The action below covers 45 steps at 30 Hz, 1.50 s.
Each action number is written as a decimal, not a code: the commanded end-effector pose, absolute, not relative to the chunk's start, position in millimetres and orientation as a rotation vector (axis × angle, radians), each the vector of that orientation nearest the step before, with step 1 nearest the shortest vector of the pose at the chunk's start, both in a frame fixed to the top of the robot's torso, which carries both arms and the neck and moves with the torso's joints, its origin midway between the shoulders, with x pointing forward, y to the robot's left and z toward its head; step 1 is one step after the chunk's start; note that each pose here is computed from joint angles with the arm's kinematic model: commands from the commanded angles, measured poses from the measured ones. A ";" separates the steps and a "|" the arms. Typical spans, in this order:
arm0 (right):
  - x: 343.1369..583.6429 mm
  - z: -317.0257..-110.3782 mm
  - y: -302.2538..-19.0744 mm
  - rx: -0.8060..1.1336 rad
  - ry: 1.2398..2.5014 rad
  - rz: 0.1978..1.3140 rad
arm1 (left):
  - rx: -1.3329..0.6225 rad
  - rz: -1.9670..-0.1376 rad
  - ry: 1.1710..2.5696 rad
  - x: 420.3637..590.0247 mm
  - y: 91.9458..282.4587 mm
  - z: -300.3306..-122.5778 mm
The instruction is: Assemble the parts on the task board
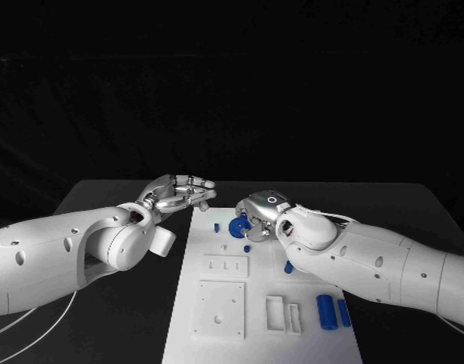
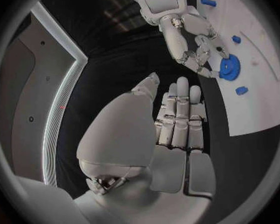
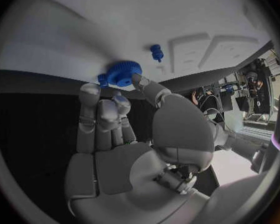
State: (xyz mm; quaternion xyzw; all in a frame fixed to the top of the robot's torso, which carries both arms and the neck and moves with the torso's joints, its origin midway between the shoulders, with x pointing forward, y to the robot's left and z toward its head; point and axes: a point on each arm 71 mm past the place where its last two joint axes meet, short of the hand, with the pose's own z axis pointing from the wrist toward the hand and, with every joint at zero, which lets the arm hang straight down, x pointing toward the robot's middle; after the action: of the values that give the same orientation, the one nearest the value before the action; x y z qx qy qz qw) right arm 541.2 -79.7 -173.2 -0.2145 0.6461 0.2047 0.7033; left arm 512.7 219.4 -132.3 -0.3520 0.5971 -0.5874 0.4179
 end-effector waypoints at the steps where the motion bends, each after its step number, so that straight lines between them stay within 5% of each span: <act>1: 540.8 -173.9 -79.2 -0.483 1.445 0.456 | -0.873 -1.489 1.497 512.7 217.6 -130.5; 45: 540.9 -181.8 -100.9 -0.439 1.576 0.456 | -0.875 -1.485 1.494 512.9 220.7 -130.4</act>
State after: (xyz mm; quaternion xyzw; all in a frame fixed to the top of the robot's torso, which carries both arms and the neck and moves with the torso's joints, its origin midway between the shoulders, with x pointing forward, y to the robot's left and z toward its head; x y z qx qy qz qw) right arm 541.3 -100.5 -181.2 -0.1936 0.6943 0.2043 0.6623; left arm 513.2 222.0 -132.4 -0.3535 0.5966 -0.5856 0.4197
